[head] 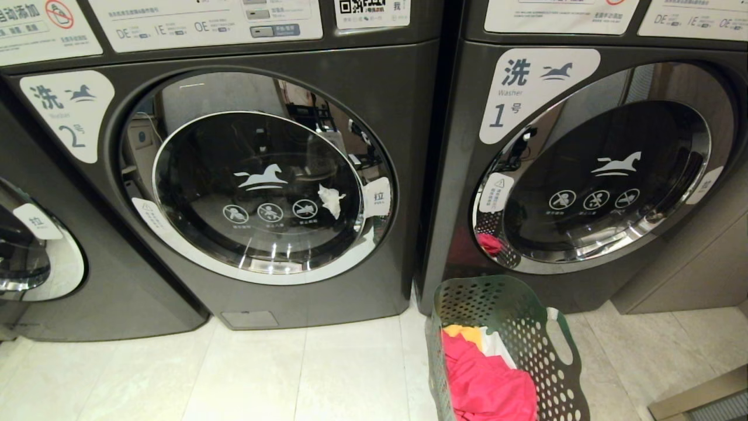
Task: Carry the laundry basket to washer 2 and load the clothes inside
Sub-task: Open the lid of the washing machine
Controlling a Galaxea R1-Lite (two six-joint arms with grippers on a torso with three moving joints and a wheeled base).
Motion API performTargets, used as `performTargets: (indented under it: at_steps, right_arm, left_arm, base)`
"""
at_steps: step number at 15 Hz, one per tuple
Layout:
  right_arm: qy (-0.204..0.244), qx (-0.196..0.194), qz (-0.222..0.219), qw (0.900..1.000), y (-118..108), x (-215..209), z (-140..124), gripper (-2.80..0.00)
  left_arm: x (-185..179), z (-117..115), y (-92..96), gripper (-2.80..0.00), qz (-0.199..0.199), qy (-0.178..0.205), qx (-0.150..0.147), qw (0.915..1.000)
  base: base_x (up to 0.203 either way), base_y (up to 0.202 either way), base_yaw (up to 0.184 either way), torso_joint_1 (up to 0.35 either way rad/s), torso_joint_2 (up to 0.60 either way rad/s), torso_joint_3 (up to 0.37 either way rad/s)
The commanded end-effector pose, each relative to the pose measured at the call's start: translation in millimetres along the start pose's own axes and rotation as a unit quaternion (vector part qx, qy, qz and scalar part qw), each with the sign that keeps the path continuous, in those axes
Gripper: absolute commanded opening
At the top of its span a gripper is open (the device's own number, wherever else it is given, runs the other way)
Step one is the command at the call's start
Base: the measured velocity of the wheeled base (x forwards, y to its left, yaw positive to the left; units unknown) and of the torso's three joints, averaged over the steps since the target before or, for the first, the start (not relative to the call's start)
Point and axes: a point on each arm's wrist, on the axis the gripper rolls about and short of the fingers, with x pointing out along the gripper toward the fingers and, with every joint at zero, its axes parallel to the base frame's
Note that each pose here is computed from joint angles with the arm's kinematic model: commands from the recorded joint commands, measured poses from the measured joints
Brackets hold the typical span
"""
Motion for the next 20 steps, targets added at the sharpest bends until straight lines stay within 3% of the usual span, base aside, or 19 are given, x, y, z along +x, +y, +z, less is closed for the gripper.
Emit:
performTargets:
  at_steps: [1,20]
  right_arm:
    - [0.001,-0.001,0.0,1.0,0.0,0.1,0.1,-2.8]
    - [0.0,-0.001,0.0,1.0,0.0,0.1,0.1,-2.8]
  left_arm:
    - [0.6,-2.1,-0.1,-2.8,0.0,0.004,0.0,1.0]
    - [0.5,-1.5,0.0,-2.8,0.0,0.003,0.002,1.0]
  base:
    - [0.0,0.0,0.0,0.0,0.0,0.0]
    - [0.0,0.0,0.0,0.0,0.0,0.0]
